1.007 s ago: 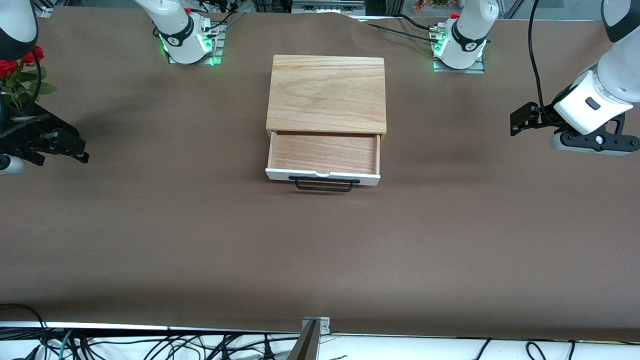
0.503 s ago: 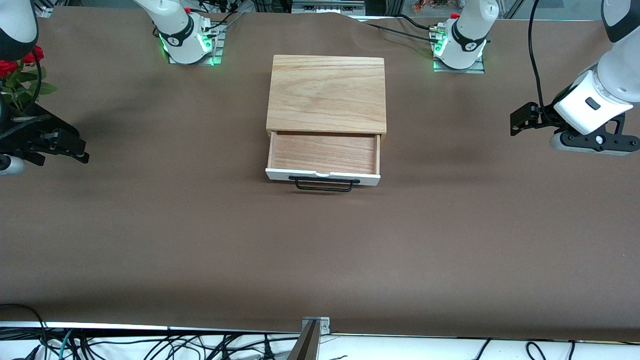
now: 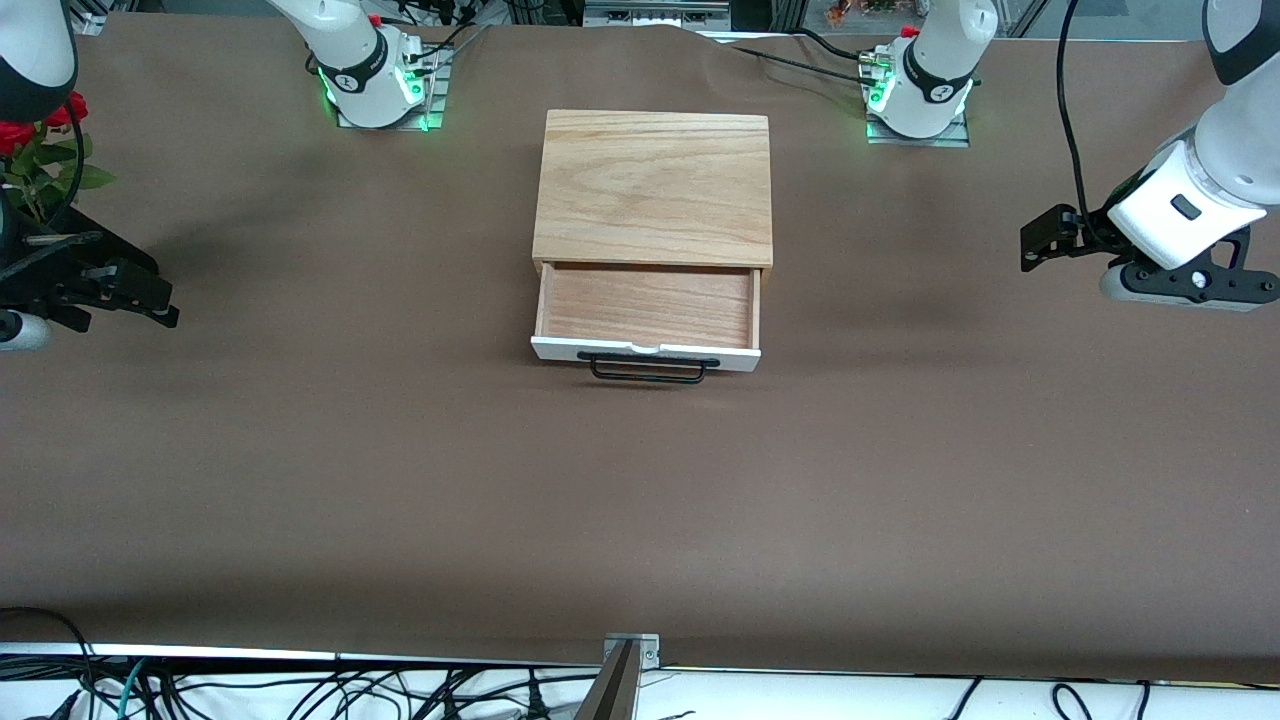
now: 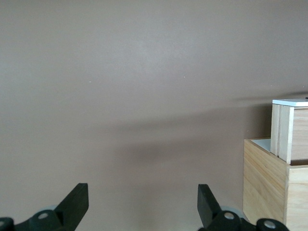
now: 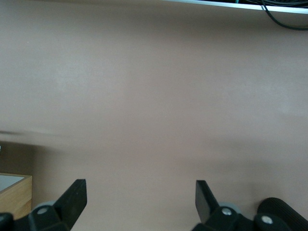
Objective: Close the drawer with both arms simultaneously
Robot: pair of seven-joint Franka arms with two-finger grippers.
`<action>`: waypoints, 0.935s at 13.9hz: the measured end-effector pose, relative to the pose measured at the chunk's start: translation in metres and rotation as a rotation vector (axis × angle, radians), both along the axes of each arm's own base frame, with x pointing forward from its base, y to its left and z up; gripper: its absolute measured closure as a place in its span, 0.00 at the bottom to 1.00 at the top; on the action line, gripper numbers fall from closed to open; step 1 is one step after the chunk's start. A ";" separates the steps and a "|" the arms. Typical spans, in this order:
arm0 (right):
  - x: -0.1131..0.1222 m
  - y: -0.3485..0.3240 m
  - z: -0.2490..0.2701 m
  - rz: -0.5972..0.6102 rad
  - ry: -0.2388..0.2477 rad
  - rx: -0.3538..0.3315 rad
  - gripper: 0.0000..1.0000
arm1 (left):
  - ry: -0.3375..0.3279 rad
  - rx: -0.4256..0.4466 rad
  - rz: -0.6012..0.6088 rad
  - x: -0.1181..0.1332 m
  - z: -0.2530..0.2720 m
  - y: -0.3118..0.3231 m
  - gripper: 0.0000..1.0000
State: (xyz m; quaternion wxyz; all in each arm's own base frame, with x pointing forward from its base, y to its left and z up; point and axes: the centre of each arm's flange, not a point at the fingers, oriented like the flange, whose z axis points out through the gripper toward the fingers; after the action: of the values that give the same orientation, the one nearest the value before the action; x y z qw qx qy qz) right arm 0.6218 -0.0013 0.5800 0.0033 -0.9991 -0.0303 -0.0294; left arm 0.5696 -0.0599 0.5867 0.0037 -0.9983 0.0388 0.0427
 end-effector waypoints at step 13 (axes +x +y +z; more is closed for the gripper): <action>0.033 0.114 -0.062 0.135 -0.008 0.080 0.00 | 0.059 -0.037 -0.029 0.004 -0.022 -0.023 0.00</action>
State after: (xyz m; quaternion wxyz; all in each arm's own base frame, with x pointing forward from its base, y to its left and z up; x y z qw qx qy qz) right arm 0.6545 0.1128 0.5178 0.0451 -0.9937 -0.0963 -0.0343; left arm 0.5735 -0.0834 0.5644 -0.0152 -0.9959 0.0543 0.0714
